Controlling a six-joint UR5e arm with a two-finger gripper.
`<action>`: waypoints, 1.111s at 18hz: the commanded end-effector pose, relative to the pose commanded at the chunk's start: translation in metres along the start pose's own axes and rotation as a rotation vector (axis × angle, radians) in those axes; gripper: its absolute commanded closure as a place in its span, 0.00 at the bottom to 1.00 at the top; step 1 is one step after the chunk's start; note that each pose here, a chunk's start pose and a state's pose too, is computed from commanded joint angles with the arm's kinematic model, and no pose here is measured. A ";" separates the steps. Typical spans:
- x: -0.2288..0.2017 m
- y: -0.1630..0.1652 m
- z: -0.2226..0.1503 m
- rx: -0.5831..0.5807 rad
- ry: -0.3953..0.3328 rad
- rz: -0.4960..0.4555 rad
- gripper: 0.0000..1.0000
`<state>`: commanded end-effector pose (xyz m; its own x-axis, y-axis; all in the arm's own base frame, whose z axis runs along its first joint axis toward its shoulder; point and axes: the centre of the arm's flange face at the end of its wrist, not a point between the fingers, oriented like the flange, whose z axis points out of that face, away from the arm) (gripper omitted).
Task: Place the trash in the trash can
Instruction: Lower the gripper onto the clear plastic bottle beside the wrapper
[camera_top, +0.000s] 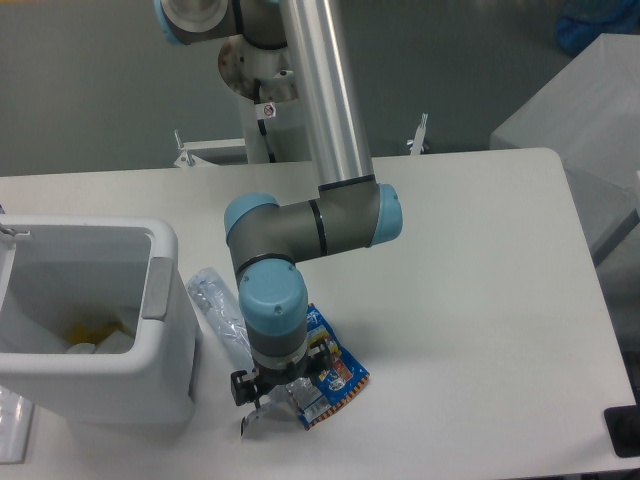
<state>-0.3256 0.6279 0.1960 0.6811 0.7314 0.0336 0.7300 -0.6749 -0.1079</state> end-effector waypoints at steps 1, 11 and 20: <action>0.002 0.000 0.001 0.003 0.001 0.003 0.02; 0.015 0.009 0.002 -0.003 -0.001 0.026 0.42; 0.021 0.012 0.001 -0.003 -0.003 0.040 0.56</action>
<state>-0.3026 0.6354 0.1943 0.7093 0.7044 0.0265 0.7026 -0.7036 -0.1059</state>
